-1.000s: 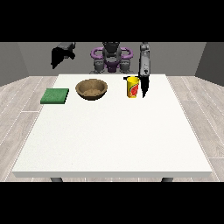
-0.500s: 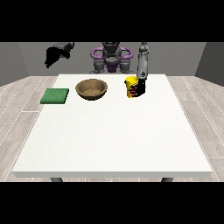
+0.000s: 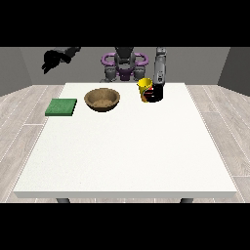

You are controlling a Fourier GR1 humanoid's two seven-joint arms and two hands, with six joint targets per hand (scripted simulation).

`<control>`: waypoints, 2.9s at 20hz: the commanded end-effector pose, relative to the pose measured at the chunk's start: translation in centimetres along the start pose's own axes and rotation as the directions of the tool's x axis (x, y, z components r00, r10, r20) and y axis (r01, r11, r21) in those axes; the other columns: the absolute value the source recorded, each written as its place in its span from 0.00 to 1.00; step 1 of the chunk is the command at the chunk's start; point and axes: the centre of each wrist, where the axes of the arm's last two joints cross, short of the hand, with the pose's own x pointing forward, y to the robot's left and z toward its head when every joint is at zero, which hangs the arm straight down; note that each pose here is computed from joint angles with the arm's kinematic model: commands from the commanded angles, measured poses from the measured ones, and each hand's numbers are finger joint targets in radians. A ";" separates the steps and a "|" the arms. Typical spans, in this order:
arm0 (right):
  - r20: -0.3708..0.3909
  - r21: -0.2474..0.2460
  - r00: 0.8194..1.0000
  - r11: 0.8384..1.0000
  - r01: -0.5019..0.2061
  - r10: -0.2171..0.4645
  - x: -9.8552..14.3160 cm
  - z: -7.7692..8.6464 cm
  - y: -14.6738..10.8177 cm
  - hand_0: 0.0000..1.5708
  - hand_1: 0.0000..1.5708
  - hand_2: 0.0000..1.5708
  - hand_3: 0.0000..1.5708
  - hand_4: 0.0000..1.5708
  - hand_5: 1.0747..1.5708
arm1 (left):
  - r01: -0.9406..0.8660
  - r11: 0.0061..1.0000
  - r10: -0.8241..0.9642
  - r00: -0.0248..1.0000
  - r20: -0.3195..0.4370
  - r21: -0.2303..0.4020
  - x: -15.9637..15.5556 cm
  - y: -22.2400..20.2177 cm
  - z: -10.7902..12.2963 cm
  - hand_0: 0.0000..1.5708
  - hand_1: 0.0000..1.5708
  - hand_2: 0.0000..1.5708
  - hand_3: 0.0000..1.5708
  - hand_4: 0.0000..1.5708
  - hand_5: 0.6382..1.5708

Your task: Pick the cup and pour the ball into the bowl, then pick the bowl and place it on the pad

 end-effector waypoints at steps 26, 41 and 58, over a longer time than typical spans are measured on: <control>-0.023 0.090 1.000 0.996 0.009 -0.006 -1.0 -2.1 -1.3 0.00 0.00 0.24 0.43 0.34 0.99 | 0.840 0.543 -0.827 0.535 0.171 -0.001 6.5 -5.4 -11.5 0.96 0.96 1.00 1.00 0.96 0.71; -0.026 0.113 1.000 0.993 0.020 -0.017 -2.5 -3.1 1.4 0.00 0.00 0.22 0.40 0.37 0.99 | 0.998 0.004 -0.898 -0.025 0.440 0.065 7.3 -11.8 -10.2 0.96 0.96 1.00 1.00 0.82 0.81; -0.078 0.091 0.997 0.995 0.033 -0.026 -6.2 -1.1 -0.6 0.00 0.00 0.23 0.40 0.37 0.99 | 0.956 -0.246 -0.767 -0.294 0.569 0.162 11.6 -16.7 -9.0 0.98 0.98 1.00 1.00 0.93 0.63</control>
